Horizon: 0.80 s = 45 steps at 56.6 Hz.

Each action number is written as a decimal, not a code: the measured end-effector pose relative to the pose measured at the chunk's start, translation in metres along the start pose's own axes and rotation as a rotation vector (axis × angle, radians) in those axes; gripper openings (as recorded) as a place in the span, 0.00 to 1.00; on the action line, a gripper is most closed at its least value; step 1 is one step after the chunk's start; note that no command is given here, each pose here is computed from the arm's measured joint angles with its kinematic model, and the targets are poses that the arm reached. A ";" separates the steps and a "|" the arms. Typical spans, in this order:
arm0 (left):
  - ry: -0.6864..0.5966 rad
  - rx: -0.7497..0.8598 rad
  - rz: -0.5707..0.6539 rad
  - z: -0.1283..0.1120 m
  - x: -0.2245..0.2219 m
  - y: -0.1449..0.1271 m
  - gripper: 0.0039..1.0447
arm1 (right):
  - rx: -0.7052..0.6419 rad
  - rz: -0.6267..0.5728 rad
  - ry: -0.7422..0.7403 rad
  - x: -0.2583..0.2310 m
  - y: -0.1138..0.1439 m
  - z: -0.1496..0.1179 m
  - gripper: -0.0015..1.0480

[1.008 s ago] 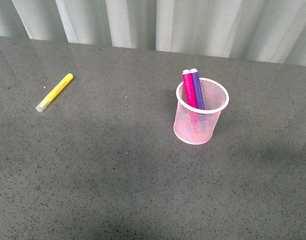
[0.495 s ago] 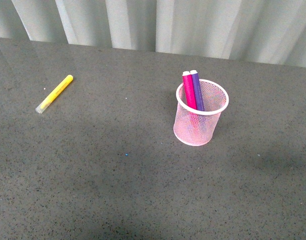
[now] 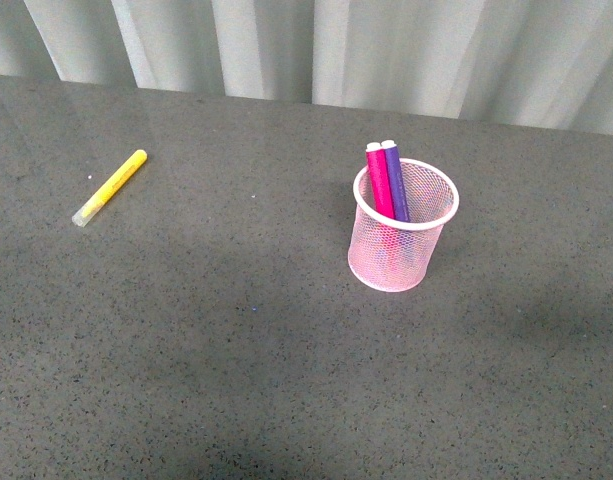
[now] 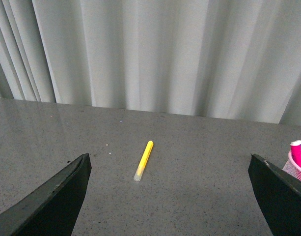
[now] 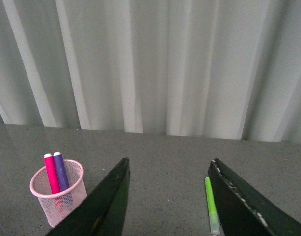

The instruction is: Insert purple and pink pens into pink cup

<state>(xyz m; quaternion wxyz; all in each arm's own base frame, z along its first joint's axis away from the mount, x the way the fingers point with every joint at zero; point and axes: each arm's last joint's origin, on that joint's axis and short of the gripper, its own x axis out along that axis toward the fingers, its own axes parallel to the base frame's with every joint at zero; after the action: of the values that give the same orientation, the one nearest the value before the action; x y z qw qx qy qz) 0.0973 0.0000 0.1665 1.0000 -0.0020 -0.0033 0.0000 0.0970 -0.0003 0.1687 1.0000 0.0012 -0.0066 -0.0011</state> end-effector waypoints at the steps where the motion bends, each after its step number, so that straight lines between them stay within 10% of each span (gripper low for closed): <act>1: 0.000 0.000 0.000 0.000 0.000 0.000 0.94 | 0.000 0.000 0.000 0.000 0.000 0.000 0.56; 16: 0.000 0.000 0.000 0.000 0.000 0.000 0.94 | 0.001 0.000 0.000 0.000 0.000 0.000 0.95; 45: 0.000 0.000 0.000 0.000 0.000 0.000 0.94 | 0.001 0.000 0.000 0.000 0.000 0.000 0.93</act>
<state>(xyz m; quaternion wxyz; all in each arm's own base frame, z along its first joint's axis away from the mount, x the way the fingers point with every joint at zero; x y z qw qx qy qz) 0.0973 0.0000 0.1665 1.0000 -0.0018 -0.0033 0.0002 0.0970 -0.0003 0.1687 1.0000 0.0016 -0.0066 -0.0011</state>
